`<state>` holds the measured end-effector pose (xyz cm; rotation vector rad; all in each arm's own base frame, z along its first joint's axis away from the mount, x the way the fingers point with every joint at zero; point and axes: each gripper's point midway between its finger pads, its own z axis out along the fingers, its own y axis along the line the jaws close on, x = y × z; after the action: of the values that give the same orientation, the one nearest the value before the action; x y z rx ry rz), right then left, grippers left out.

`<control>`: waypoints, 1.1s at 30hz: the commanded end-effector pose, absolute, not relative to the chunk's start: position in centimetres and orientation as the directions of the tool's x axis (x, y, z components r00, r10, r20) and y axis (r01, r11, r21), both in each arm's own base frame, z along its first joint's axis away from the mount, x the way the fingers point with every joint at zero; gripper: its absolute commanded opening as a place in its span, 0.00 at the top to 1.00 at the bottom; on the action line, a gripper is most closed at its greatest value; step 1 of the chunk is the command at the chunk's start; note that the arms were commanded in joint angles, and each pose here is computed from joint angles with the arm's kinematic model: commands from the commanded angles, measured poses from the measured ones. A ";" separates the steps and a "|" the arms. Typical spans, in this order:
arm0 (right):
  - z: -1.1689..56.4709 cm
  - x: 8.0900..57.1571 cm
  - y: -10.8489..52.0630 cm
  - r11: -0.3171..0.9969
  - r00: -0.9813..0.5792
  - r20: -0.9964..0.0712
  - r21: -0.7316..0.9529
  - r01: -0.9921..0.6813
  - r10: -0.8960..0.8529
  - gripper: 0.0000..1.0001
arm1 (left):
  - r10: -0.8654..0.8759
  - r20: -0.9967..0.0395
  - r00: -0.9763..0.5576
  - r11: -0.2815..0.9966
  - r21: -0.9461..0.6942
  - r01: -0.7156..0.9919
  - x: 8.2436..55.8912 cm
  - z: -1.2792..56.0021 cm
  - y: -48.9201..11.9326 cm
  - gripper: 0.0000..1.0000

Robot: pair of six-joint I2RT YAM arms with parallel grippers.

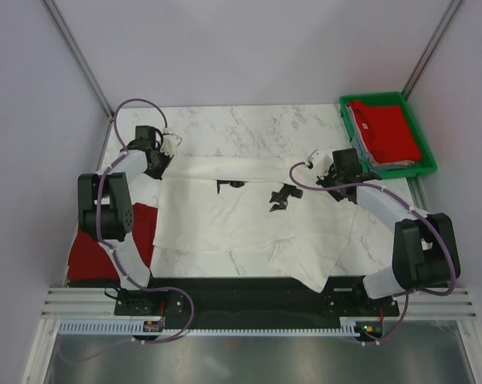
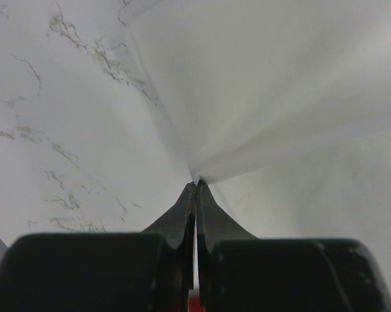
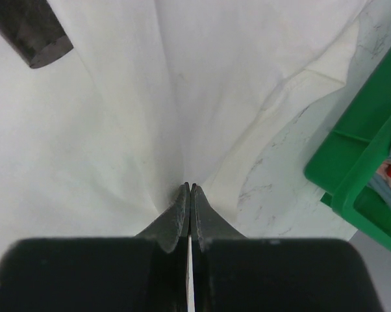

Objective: Fold and stack the t-shirts
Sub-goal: Fold the tshirt

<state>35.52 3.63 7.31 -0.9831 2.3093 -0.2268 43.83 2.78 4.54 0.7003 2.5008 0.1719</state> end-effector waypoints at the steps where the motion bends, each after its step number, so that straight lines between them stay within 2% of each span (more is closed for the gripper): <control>1: 7.6 33.8 4.0 0.723 -0.550 -0.481 -0.341 -0.601 -0.683 1.00 | 0.539 -0.488 -0.686 0.842 0.317 0.436 44.0 6.9 3.6 0.98; 4: 7.3 33.3 3.8 0.722 -0.555 -0.471 -0.338 -0.604 -0.685 1.00 | 0.534 -0.489 -0.690 0.846 0.311 0.434 43.7 6.9 3.5 0.98; 6: 7.4 33.0 4.0 0.714 -0.553 -0.464 -0.326 -0.620 -0.692 0.96 | 0.527 -0.483 -0.699 0.850 0.316 0.423 43.7 6.8 3.7 0.97; 7: 7.5 32.9 3.9 0.711 -0.556 -0.454 -0.324 -0.624 -0.696 0.81 | 0.523 -0.469 -0.712 0.851 0.342 0.399 43.6 7.1 4.4 0.92; 8: 7.7 32.7 4.4 0.707 -0.551 -0.462 -0.300 -0.640 -0.695 0.75 | 0.522 -0.466 -0.714 0.850 0.355 0.390 43.7 7.3 4.7 0.87; 9: 8.6 32.9 4.6 0.709 -0.549 -0.469 -0.296 -0.640 -0.691 0.69 | 0.521 -0.473 -0.710 0.850 0.369 0.377 43.8 8.1 4.9 0.77; 11: 9.6 33.3 5.8 0.704 -0.524 -0.510 -0.262 -0.661 -0.682 0.60 | 0.519 -0.501 -0.692 0.851 0.380 0.363 44.4 9.5 4.9 0.68; 13: 11.0 34.3 7.1 0.694 -0.501 -0.549 -0.220 -0.685 -0.669 0.58 | 0.513 -0.545 -0.663 0.857 0.373 0.356 45.3 11.3 4.3 0.62; 16: 11.0 35.6 9.7 0.658 -0.488 -0.584 -0.110 -0.745 -0.649 0.59 | 0.484 -0.577 -0.657 0.875 0.338 0.347 46.4 12.3 3.4 0.60; 20: 10.0 38.1 11.8 0.612 -0.494 -0.576 -0.012 -0.791 -0.651 0.60 | 0.494 -0.544 -0.679 0.863 0.212 0.458 46.6 9.9 -0.5 0.67; 24: 7.2 40.1 12.5 0.601 -0.523 -0.543 0.043 -0.798 -0.657 0.60 | 0.479 -0.480 -0.735 0.863 0.102 0.495 46.2 7.4 -2.4 0.98; 25: 7.0 40.4 12.6 0.595 -0.520 -0.543 0.046 -0.802 -0.659 0.60 | 0.474 -0.445 -0.760 0.864 0.071 0.498 45.5 6.1 -2.6 0.98; 33: 5.6 42.7 13.9 0.564 -0.518 -0.544 0.098 -0.820 -0.660 0.59 | 0.457 -0.391 -0.799 0.872 0.021 0.489 43.8 3.8 -2.7 0.98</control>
<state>41.41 12.48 3.89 -1.1655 2.4289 0.4161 44.50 -2.44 3.45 0.7502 2.6355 -0.0645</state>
